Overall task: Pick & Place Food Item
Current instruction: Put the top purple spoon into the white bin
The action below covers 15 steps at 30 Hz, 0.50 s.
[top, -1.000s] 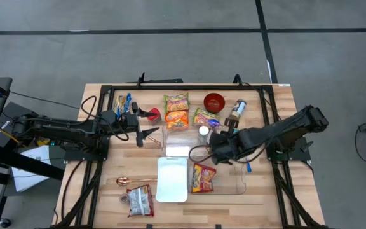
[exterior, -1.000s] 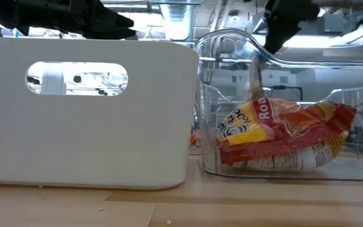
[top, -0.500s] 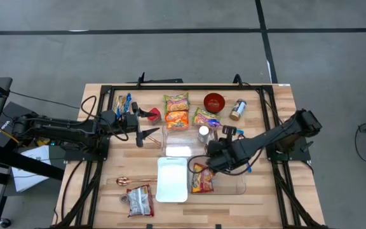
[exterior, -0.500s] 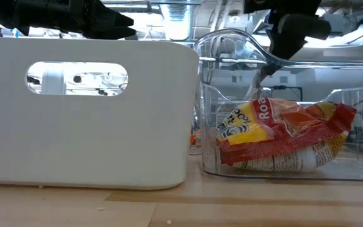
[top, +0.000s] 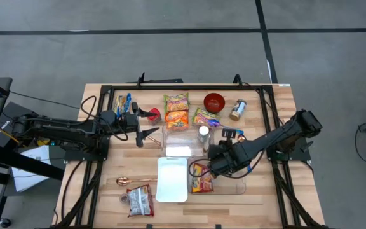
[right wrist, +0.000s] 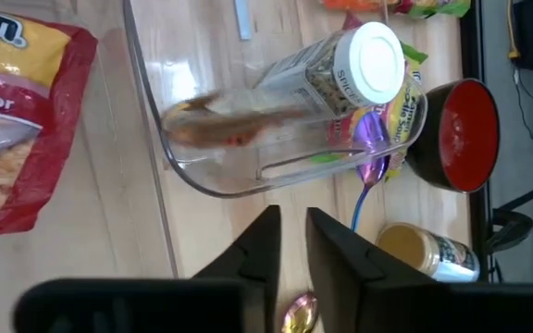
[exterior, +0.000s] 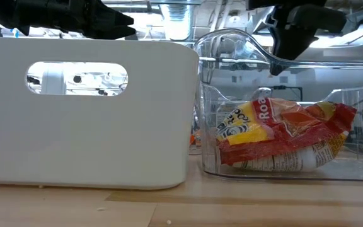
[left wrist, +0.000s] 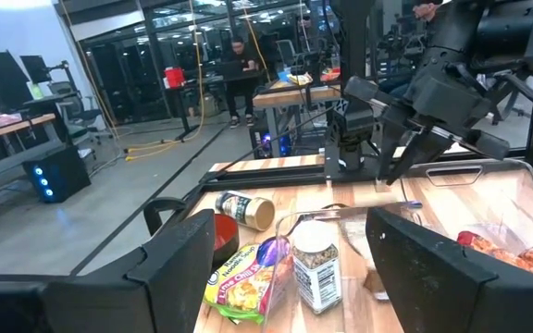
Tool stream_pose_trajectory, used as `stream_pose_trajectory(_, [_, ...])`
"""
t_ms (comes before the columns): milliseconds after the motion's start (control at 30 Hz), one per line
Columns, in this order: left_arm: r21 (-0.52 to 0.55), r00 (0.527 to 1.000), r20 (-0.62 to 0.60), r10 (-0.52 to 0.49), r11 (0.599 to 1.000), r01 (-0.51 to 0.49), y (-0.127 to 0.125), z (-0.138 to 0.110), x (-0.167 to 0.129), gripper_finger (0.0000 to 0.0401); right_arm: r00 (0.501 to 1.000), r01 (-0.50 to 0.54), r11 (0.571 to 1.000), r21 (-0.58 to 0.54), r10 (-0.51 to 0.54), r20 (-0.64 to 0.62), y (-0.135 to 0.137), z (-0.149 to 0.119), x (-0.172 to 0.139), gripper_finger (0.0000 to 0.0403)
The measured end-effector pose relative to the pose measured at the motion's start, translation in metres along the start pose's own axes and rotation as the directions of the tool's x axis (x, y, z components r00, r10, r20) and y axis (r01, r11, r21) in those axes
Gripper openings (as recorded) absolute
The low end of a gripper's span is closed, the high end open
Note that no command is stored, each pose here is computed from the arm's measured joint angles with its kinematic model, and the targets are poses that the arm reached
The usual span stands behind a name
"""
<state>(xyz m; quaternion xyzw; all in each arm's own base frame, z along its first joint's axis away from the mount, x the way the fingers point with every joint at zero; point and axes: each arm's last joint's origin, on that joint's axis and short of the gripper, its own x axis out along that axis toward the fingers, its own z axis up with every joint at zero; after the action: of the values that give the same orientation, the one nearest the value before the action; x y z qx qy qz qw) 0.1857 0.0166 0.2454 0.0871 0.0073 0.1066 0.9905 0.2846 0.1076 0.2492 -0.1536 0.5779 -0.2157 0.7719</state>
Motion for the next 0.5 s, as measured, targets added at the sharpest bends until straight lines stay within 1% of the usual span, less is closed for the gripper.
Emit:
stream_pose_trajectory(133, [0.0, 1.0, 0.0, 0.0, 1.0, 0.0, 0.0, 0.0, 0.0, 0.0273, 1.0, 0.0, 1.0, 0.003, 0.0, -0.001, 0.0, 0.0, 0.0, 0.0084])
stream_pose_trajectory(233, [0.0, 1.0, 0.0, 0.0, 1.0, 0.0, 0.0, 0.0, 0.0, 0.0273, 1.0, 0.014, 1.0, 0.003, -0.014, -0.009, -0.001, -0.001, 0.0, 0.0101])
stream_pose_trajectory(367, [0.0, 1.0, -0.001, 0.0, 1.0, 0.0, 0.0, 0.0, 0.0, 0.0273, 0.996, 0.087, 0.996, 0.036, -0.085, -0.036, -0.009, -0.004, 0.003, 0.0111])
stream_pose_trajectory(500, [0.0, 1.0, -0.001, 0.0, 1.0, 0.0, 0.0, 0.0, 0.0, 0.0273, 0.986, 0.149, 0.986, 0.074, -0.142, -0.092, -0.02, -0.006, 0.007, 0.0113])
